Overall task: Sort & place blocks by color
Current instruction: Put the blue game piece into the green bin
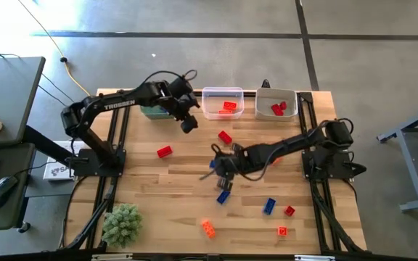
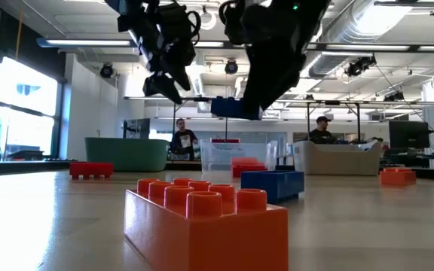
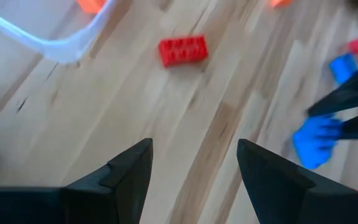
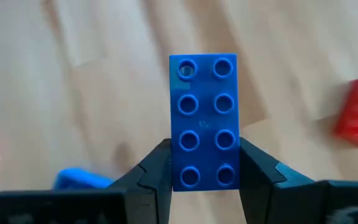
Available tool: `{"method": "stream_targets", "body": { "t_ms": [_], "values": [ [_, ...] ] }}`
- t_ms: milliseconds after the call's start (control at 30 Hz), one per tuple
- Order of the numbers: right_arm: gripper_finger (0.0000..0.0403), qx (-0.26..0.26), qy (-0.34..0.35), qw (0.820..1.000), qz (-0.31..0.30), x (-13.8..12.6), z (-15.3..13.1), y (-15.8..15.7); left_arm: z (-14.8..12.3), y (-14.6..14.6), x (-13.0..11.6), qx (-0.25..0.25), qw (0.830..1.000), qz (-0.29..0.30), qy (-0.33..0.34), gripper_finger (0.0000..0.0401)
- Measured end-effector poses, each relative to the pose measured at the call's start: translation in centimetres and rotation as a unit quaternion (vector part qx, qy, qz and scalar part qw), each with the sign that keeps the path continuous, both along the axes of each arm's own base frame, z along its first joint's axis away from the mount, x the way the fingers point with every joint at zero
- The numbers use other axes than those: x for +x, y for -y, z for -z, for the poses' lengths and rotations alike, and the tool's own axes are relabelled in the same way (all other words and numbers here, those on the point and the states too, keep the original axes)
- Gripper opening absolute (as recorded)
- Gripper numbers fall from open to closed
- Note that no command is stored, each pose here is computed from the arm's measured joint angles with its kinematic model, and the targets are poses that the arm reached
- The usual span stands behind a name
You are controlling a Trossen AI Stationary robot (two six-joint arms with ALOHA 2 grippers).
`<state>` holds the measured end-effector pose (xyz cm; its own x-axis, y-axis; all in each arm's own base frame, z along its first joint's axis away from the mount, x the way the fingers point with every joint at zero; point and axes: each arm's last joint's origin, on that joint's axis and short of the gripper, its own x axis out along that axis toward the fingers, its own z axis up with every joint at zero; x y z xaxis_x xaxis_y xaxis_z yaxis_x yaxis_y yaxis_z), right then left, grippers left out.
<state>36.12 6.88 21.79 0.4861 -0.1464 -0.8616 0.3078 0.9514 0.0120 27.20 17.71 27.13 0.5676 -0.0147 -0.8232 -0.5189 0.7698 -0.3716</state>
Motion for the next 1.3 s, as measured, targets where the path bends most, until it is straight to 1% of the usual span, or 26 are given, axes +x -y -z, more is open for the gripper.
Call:
{"method": "stream_targets", "body": {
  "t_ms": [100, 333, 433, 500, 633, 733, 833, 933, 1067, 1300],
  "values": [
    [0.0112, -0.026, 0.000, 1.000, 0.015, 0.2, -0.1, 1.8, -0.3, -0.9, -0.2, -0.012, 0.999, -0.016, 0.030, 0.0223],
    [0.0112, -0.085, -0.014, 0.996, 0.017, 0.6, -0.2, 5.9, -0.5, -2.3, -0.7, -0.009, 0.998, -0.048, 0.049, 0.0223],
    [0.0112, -0.107, -0.018, 0.994, 0.007, 0.6, -0.5, 7.6, -0.5, -2.6, -1.0, -0.010, 0.997, -0.057, 0.049, 0.0223],
    [0.0112, -0.133, -0.023, 0.991, -0.001, 0.5, -0.8, 8.8, -0.5, -2.9, -1.2, -0.011, 0.997, -0.063, 0.049, 0.0223],
    [0.0112, -0.175, -0.017, 0.984, -0.023, 0.2, -1.9, 11.1, -0.6, -3.4, -1.5, -0.031, 0.993, -0.103, 0.055, 0.0223],
    [0.0112, -0.192, -0.009, 0.981, -0.039, -0.1, -2.9, 12.8, -0.8, -3.8, -1.4, -0.038, 0.988, -0.130, 0.075, 0.0223],
    [0.0112, -0.211, -0.011, 0.976, -0.055, -0.4, -3.4, 14.4, -1.2, -4.0, -1.0, -0.056, 0.982, -0.142, 0.108, 0.0223],
    [0.0112, -0.227, 0.001, 0.972, -0.066, -0.6, -4.0, 15.7, -1.5, -4.1, -0.6, -0.063, 0.978, -0.152, 0.131, 0.0223],
    [0.0112, -0.242, 0.012, 0.968, -0.072, -0.8, -4.5, 16.9, -1.7, -3.9, -0.3, -0.074, 0.973, -0.166, 0.141, 0.0223],
    [0.0112, -0.254, 0.048, 0.962, -0.083, -0.7, -5.4, 17.5, -2.0, -3.5, 0.5, -0.081, 0.968, -0.178, 0.159, 0.0223]
  ]
}}
